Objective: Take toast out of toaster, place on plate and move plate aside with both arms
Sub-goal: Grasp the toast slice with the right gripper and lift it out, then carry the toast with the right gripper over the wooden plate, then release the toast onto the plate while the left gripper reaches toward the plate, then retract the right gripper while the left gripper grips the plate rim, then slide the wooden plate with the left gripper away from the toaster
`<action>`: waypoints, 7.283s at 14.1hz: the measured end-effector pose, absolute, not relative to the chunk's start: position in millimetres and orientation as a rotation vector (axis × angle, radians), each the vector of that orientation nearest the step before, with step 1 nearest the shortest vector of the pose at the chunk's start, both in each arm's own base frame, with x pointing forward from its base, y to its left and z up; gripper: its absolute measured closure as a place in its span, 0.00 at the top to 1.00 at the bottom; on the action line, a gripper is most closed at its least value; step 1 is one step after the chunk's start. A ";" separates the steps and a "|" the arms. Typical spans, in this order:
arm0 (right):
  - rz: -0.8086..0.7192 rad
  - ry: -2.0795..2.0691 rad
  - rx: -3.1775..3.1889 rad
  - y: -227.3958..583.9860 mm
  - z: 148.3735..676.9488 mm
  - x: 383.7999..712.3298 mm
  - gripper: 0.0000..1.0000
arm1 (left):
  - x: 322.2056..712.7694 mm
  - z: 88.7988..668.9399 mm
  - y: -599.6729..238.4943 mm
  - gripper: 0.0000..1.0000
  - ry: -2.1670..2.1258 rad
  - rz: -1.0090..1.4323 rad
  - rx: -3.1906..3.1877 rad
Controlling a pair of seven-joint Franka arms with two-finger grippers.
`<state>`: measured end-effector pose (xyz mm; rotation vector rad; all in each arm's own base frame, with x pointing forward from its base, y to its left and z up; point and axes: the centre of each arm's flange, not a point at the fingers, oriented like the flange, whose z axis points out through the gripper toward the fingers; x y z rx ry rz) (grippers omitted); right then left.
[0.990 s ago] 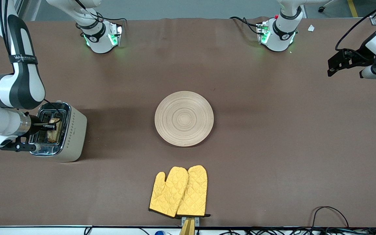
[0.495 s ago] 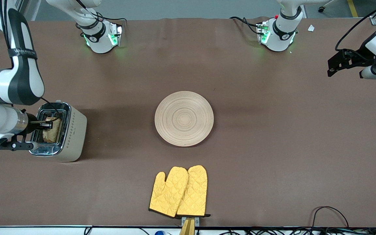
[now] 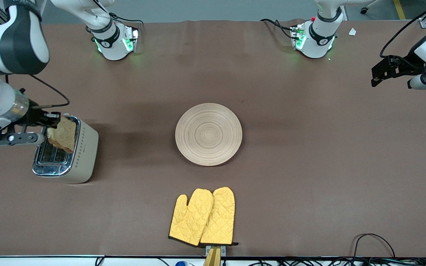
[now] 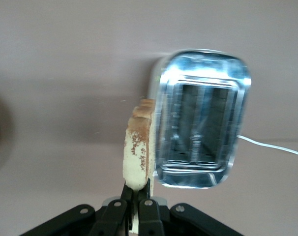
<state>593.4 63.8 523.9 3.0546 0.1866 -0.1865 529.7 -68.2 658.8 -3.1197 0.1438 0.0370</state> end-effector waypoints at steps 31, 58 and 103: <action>-0.151 -0.327 3.435 340.2 360.5 601.4 1.00 | 594.5 548.9 -107.7 1.00 0.214 0.185 -3.224; 0.197 -0.053 3.110 -51.1 659.5 513.1 1.00 | 657.8 170.8 -272.9 0.56 0.720 0.474 -4.021; 0.109 -0.021 3.157 -39.9 655.7 517.6 1.00 | 724.2 271.7 14.8 0.11 -0.070 -0.088 -4.163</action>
